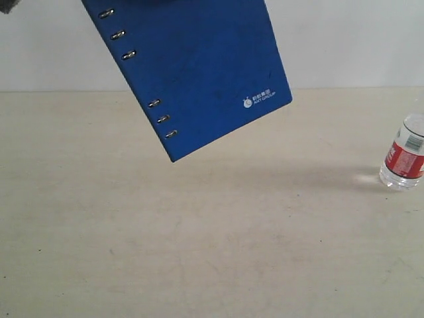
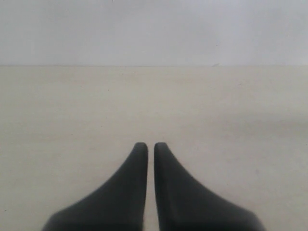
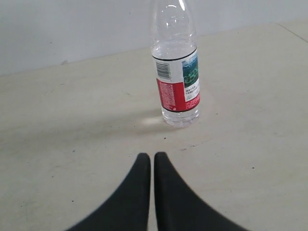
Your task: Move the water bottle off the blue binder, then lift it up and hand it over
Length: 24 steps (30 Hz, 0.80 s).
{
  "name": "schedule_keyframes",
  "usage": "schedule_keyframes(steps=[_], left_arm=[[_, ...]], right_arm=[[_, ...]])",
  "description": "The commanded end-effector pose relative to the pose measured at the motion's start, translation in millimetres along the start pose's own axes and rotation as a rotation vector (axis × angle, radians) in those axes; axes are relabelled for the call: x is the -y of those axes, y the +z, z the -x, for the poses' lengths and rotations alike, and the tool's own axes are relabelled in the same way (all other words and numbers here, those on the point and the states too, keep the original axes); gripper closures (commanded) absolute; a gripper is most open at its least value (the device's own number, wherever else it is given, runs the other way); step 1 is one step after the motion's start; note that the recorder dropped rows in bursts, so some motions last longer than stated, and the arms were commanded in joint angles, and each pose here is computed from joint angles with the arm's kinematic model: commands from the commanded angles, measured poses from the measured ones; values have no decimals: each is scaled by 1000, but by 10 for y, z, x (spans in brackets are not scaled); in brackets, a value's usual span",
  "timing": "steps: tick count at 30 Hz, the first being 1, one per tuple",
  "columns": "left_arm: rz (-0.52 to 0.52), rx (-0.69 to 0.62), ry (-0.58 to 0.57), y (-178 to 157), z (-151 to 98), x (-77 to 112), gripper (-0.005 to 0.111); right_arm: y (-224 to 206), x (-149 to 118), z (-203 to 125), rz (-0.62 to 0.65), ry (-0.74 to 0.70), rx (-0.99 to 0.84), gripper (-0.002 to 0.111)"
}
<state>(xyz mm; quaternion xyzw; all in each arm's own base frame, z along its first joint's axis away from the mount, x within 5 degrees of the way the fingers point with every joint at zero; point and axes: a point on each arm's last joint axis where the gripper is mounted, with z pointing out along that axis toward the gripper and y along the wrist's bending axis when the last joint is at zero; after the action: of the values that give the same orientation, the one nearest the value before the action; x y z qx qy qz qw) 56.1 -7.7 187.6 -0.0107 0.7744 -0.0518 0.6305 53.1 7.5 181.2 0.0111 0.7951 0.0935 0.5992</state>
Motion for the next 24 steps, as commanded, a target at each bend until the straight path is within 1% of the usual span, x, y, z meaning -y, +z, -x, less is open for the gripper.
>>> schedule_keyframes(steps=[1, 9, 19, 22, 24], left_arm=[[4, 9, -10, -2, 9, -3, 102], [4, 9, -10, -2, 9, -3, 102], [4, 9, -10, -2, 9, -3, 102], [5, 15, -10, -4, 13, -3, 102], [4, 13, -10, -4, 11, -3, 102]], right_arm=[[-5, -49, 34, 51, -107, 41, 108], [-6, -56, 38, 58, -130, 47, 108], [-5, -51, 1, 54, -140, 7, 108], [-3, -14, 7, -16, -113, 13, 108], [-3, -11, 8, -22, -108, 14, 108]])
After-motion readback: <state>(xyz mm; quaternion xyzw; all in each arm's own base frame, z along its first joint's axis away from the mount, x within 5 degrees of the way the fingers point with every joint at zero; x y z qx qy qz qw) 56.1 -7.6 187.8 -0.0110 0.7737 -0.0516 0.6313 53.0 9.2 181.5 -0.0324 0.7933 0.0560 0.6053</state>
